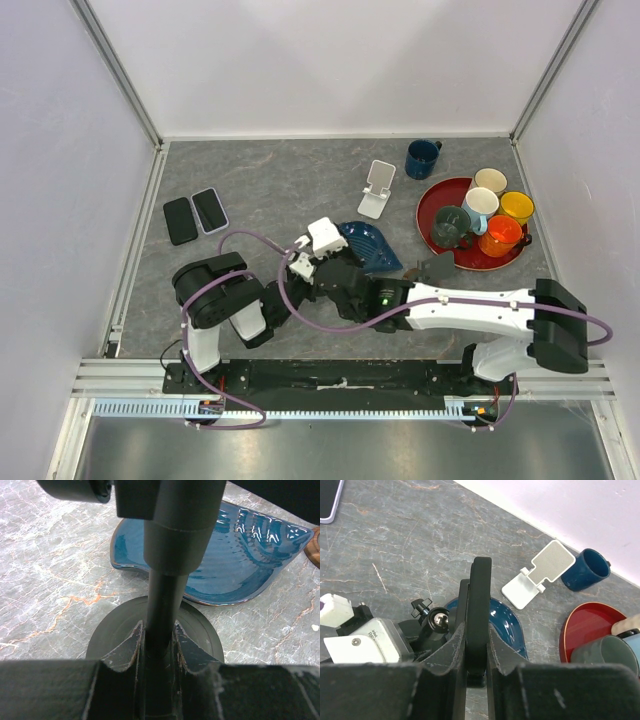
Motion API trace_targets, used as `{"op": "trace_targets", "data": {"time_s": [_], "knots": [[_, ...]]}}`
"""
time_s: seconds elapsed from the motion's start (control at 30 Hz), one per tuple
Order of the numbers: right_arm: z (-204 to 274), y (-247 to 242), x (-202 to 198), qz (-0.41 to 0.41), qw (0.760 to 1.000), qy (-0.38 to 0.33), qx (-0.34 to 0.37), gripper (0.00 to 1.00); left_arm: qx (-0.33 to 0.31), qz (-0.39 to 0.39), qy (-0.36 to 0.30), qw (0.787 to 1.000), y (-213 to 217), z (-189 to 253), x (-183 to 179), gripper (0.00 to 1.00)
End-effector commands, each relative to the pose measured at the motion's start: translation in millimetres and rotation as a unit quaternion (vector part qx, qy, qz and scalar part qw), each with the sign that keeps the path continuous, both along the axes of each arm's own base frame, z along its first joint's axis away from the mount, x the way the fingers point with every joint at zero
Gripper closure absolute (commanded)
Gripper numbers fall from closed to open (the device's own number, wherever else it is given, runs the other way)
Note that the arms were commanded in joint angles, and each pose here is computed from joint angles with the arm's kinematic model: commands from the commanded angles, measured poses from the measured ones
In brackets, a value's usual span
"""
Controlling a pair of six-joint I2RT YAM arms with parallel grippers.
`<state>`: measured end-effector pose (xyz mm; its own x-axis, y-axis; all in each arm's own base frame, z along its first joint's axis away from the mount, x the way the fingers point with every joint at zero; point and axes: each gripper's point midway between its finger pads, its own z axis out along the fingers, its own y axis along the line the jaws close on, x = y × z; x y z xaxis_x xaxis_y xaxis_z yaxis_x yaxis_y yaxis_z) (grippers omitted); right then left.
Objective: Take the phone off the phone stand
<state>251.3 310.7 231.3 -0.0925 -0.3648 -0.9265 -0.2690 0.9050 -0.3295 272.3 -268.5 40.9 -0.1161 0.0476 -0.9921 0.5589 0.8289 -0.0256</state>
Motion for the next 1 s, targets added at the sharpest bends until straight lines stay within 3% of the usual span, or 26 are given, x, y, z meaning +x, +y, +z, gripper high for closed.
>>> {"op": "trace_targets", "data": {"time_s": [0.0, 0.13, 0.5, 0.6, 0.77, 0.97], "knots": [[42.4, -11.9, -2.8, 0.022, 0.994, -0.013, 0.103, 1.00, 0.066, 0.051, 0.085, 0.993, 35.3, -59.3, -9.3, 0.98], [46.7, -19.5, -3.6, 0.065, 0.990, -0.006, 0.126, 1.00, 0.068, 0.052, 0.090, 0.992, 36.4, -62.1, -9.4, 0.98], [38.9, -27.3, -9.4, 0.149, 0.985, 0.005, 0.091, 1.00, 0.064, 0.055, 0.097, 0.992, 38.1, -64.5, -9.1, 0.98], [41.5, -32.8, -4.9, 0.125, 0.987, 0.003, 0.101, 1.00, 0.065, 0.057, 0.099, 0.991, 39.0, -65.1, -8.9, 0.98], [41.2, -57.6, 9.0, 0.001, 0.985, 0.005, 0.171, 1.00, 0.069, 0.063, 0.103, 0.990, 40.5, -67.8, -7.7, 0.98], [24.7, -32.4, -0.7, -0.012, 0.992, 0.005, 0.129, 1.00, 0.063, 0.063, 0.096, 0.991, 39.3, -63.5, -6.2, 0.98]]}}
